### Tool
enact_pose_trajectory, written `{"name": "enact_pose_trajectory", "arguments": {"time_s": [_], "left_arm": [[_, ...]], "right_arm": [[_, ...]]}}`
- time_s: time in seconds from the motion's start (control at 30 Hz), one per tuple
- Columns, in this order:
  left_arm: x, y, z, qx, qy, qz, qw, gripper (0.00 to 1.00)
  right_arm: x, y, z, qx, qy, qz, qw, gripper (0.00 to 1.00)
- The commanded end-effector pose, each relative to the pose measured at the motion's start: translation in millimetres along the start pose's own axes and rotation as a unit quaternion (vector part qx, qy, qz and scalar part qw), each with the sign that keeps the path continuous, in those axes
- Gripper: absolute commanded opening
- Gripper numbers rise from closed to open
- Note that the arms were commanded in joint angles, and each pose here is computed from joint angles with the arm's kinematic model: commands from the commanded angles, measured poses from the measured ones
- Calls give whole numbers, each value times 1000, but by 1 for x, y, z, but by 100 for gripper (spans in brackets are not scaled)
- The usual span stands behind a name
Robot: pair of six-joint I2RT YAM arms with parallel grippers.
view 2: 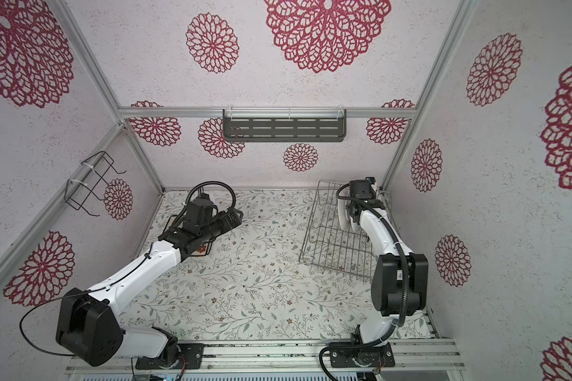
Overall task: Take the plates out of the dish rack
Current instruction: 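Lift the dark square plate upward out of the rack with the right gripper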
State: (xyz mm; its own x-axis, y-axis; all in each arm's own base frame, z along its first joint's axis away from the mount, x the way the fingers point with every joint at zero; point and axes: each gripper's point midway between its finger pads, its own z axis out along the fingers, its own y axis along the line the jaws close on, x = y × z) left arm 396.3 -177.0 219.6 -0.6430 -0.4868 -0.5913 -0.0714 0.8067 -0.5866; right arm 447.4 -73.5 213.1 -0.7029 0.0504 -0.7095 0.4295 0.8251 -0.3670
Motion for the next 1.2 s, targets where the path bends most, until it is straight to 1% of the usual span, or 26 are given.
{"name": "enact_pose_trajectory", "arguments": {"time_s": [0.0,0.27,0.43,0.5,0.7,1.0,1.17], "left_arm": [[-4,-10,-10,20,-13,12,1000,97],[-5,-11,-12,22,-15,11,1000,97],[-5,-11,-12,21,-16,13,1000,97],[-4,-11,-12,21,-15,13,1000,97],[-5,-9,-14,17,-19,13,1000,97],[-7,-11,-15,18,-21,14,1000,97],[-7,-11,-15,19,-22,14,999,97]], "right_arm": [[-16,-1,-6,0,-20,5,1000,17],[-19,-5,-10,20,-28,-2,999,11],[-22,-9,-12,44,-37,-15,998,4],[-24,-10,-15,52,-44,-17,998,0],[-33,-19,-23,86,-67,-9,994,0],[-50,-26,-44,86,-111,7,990,0],[-58,-33,-52,99,-126,7,987,0]]}}
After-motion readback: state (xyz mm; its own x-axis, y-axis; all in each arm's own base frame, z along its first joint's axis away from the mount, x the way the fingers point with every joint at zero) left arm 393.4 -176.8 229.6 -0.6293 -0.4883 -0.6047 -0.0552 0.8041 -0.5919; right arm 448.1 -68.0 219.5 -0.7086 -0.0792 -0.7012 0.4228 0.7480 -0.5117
